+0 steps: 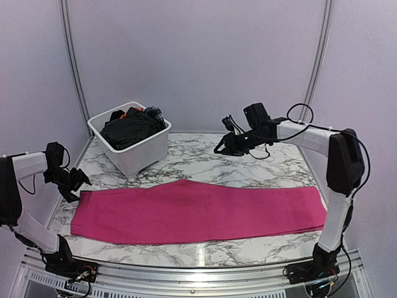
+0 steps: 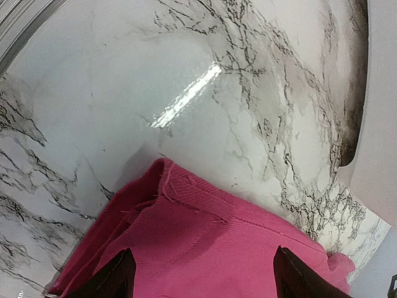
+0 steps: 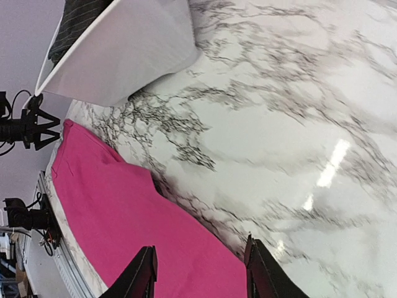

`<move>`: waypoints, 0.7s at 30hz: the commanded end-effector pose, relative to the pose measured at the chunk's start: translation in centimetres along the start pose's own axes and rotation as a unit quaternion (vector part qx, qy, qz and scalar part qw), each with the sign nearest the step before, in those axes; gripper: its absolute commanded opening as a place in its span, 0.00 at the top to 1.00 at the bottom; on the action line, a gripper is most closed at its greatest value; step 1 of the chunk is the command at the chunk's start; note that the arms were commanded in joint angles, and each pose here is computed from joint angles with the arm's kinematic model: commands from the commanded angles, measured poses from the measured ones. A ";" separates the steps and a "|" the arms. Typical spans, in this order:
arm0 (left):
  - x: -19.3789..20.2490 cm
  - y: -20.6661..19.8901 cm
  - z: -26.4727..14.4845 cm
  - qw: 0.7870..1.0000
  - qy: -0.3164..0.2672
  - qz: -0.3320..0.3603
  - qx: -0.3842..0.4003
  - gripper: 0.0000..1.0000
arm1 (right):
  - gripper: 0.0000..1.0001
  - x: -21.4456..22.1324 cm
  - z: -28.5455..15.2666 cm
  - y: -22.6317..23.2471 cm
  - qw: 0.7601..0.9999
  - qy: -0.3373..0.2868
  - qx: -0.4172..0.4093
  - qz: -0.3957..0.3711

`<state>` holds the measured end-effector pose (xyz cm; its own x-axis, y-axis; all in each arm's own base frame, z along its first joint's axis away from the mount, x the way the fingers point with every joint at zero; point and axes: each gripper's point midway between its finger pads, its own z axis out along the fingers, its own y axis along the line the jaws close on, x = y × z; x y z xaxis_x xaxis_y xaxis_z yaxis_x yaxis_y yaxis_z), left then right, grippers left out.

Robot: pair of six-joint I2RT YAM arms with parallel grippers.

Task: Fold and stack the mixed laundry pile
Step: Adjust the rectangle-folded trousers at the center of the board.

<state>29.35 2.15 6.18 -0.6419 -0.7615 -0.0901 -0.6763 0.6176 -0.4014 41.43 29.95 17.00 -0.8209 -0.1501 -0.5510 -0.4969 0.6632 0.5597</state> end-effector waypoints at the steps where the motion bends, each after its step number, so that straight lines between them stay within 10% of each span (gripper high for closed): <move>1: -0.4 0.7 0.3 1.000 0.008 0.011 -0.006 0.21 | 0.55 0.5 5.6 4.0 0.997 0.048 -0.041 -0.041; 21: -0.8 2.7 1.9 0.999 0.023 0.017 -0.045 0.13 | 0.46 4.9 15.9 5.6 0.988 0.126 -0.083 -0.038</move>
<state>28.16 3.77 3.11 -0.6646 -0.7455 -0.0499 -0.6984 0.6436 -0.3132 38.57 42.78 6.18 -0.8235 -0.3988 -0.4035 -0.5672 0.5624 0.6017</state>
